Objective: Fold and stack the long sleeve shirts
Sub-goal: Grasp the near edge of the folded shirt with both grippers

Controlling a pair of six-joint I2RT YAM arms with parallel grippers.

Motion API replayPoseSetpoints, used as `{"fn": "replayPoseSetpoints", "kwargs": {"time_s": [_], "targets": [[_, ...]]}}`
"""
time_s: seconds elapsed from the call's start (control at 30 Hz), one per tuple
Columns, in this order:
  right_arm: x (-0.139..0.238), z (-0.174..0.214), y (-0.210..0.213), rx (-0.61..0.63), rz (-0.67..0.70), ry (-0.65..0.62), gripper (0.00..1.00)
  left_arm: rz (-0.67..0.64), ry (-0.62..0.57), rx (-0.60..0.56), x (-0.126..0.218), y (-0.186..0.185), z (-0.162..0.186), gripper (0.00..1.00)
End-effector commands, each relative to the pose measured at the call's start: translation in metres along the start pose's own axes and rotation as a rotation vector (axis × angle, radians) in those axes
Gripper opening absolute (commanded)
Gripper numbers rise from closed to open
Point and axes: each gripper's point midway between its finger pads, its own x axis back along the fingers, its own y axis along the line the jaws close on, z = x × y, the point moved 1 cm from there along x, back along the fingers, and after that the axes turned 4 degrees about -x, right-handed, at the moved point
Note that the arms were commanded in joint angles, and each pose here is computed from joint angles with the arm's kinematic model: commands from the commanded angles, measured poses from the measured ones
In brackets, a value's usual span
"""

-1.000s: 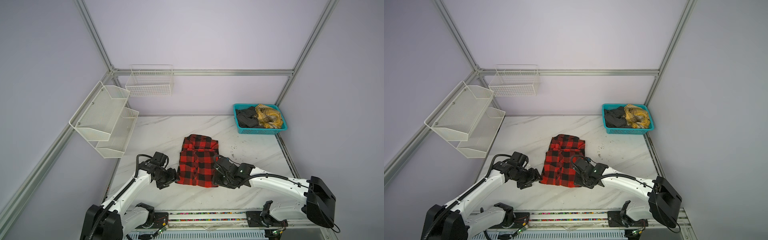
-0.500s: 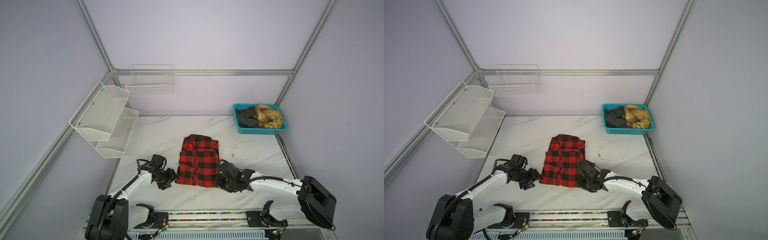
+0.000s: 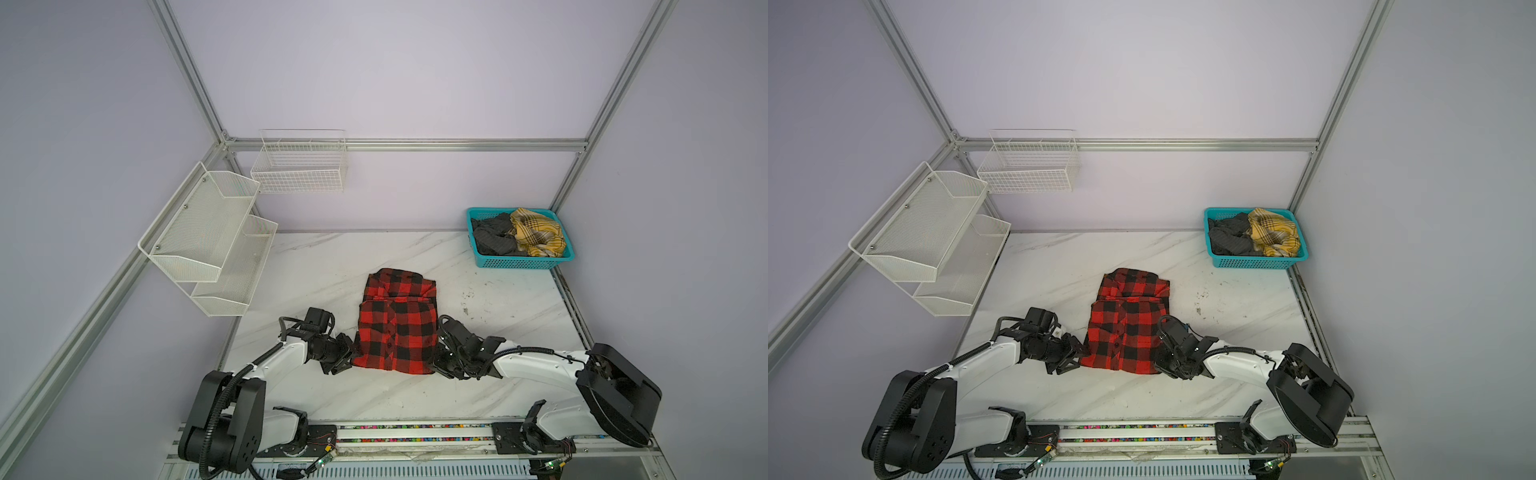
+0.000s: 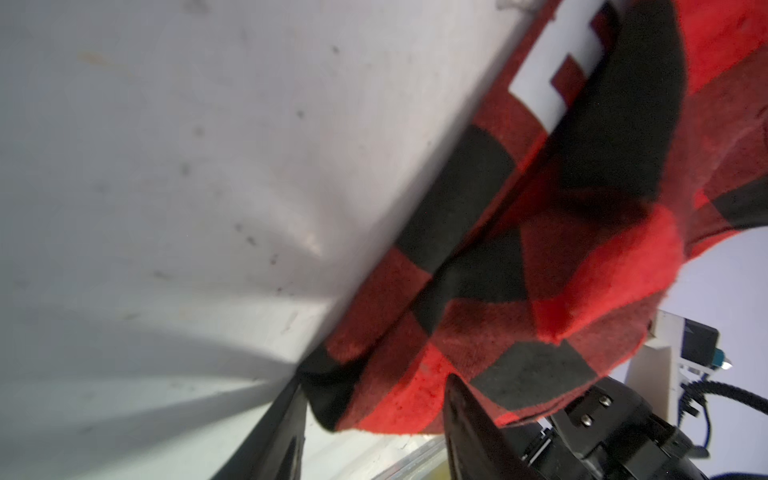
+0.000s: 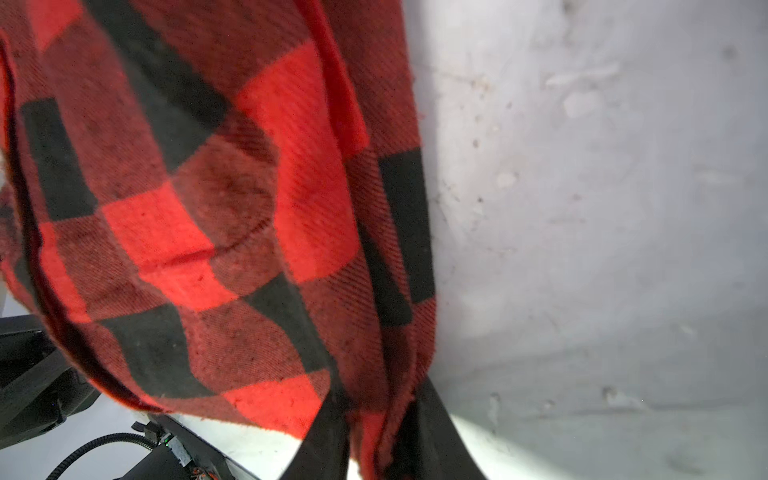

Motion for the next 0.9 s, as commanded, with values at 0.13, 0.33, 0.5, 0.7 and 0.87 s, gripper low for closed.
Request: {"fn": "replayPoseSetpoints", "kwargs": {"time_s": [0.13,0.33,0.5,0.7,0.87], "targets": [[-0.007,0.002,-0.040,-0.061,0.126,-0.001,0.24,-0.093,0.044,0.081,-0.012,0.037,0.019,0.38],[-0.004,0.001,-0.040,-0.075,0.127,-0.007,0.22,-0.103,0.019,0.080,-0.006,0.038,0.018,0.33],[-0.005,0.001,-0.041,-0.072,0.135,-0.001,0.21,-0.069,0.048,0.082,-0.017,0.033,0.014,0.30],[-0.005,0.000,-0.043,-0.079,0.145,-0.004,0.20,-0.073,0.017,0.063,-0.013,0.027,0.004,0.28],[-0.003,-0.003,-0.041,-0.082,0.137,-0.012,0.17,-0.105,0.009,0.027,-0.008,0.027,0.001,0.25]]}}
